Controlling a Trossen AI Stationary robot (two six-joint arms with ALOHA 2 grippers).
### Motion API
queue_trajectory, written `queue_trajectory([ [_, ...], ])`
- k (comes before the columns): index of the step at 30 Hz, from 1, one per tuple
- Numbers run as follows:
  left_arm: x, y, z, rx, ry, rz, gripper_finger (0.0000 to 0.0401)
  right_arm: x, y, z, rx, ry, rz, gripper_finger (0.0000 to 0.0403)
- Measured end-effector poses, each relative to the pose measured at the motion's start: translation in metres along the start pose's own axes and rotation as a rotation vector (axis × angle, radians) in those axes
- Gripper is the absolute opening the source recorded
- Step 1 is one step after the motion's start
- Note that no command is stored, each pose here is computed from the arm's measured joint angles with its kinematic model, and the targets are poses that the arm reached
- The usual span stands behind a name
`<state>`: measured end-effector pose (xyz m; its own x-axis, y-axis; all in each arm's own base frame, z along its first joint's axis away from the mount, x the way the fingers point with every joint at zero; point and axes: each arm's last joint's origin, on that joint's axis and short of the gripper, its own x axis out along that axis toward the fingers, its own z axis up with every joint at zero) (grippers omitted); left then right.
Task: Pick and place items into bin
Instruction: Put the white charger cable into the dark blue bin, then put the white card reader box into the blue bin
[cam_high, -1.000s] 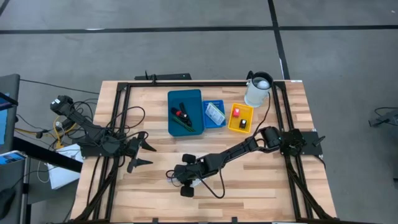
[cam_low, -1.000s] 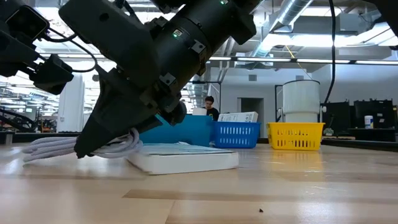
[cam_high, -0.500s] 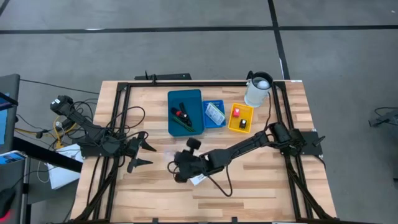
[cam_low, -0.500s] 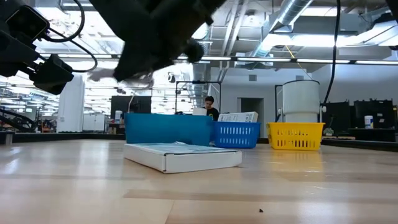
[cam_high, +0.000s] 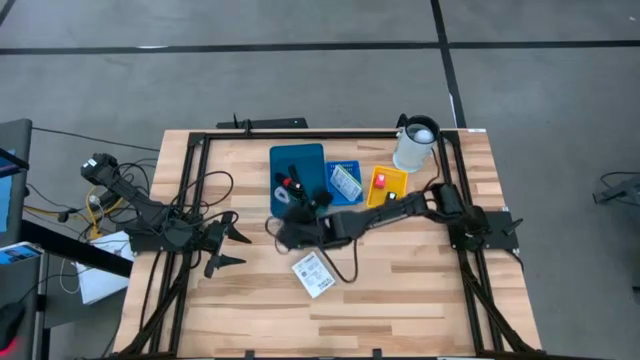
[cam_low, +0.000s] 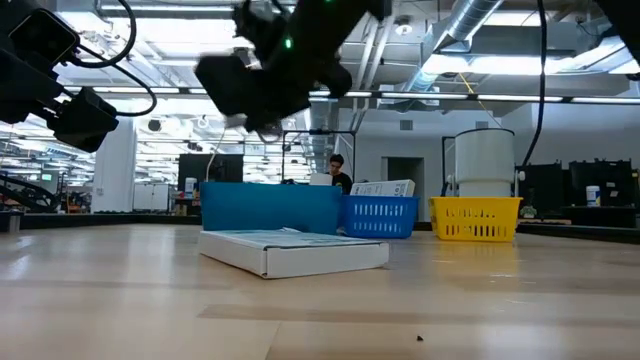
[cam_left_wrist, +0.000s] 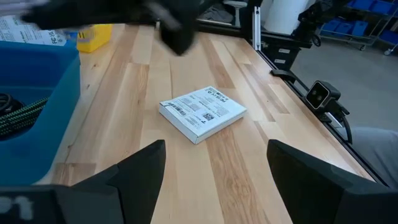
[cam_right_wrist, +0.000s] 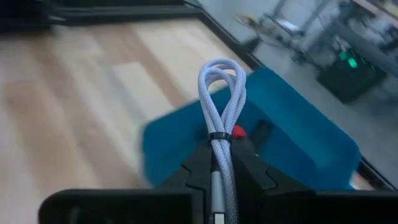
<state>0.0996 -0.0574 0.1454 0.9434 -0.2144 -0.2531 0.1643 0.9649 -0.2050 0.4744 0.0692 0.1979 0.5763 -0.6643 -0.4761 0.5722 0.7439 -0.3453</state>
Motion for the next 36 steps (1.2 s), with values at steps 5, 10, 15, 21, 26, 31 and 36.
queue_trajectory([
  [5,0.0,0.0,0.0,0.0,0.0,0.0,0.027,0.026,-0.027,-0.003,0.088,0.089,-0.077,0.0054],
  [10,0.0,0.0,0.0,0.0,0.0,0.0,0.027,0.041,-0.044,-0.007,0.203,0.16,-0.098,0.0064],
  [15,0.0,0.0,0.0,0.0,0.0,0.0,0.027,0.04,-0.043,-0.009,0.196,0.18,-0.072,0.0066],
  [21,0.0,0.0,0.0,0.0,0.0,0.0,0.027,0.035,-0.037,-0.009,0.179,0.173,-0.063,0.0067],
  [26,0.0,0.0,0.0,0.0,0.0,0.0,0.027,0.035,-0.037,-0.009,0.163,0.173,-0.064,0.0068],
  [31,0.0,0.0,0.0,0.0,0.0,0.0,0.027,0.035,-0.037,-0.01,0.161,0.174,-0.061,0.0073],
  [36,0.0,0.0,0.0,0.0,0.0,0.0,0.027,0.035,-0.037,-0.01,0.161,0.174,-0.06,0.0115],
])
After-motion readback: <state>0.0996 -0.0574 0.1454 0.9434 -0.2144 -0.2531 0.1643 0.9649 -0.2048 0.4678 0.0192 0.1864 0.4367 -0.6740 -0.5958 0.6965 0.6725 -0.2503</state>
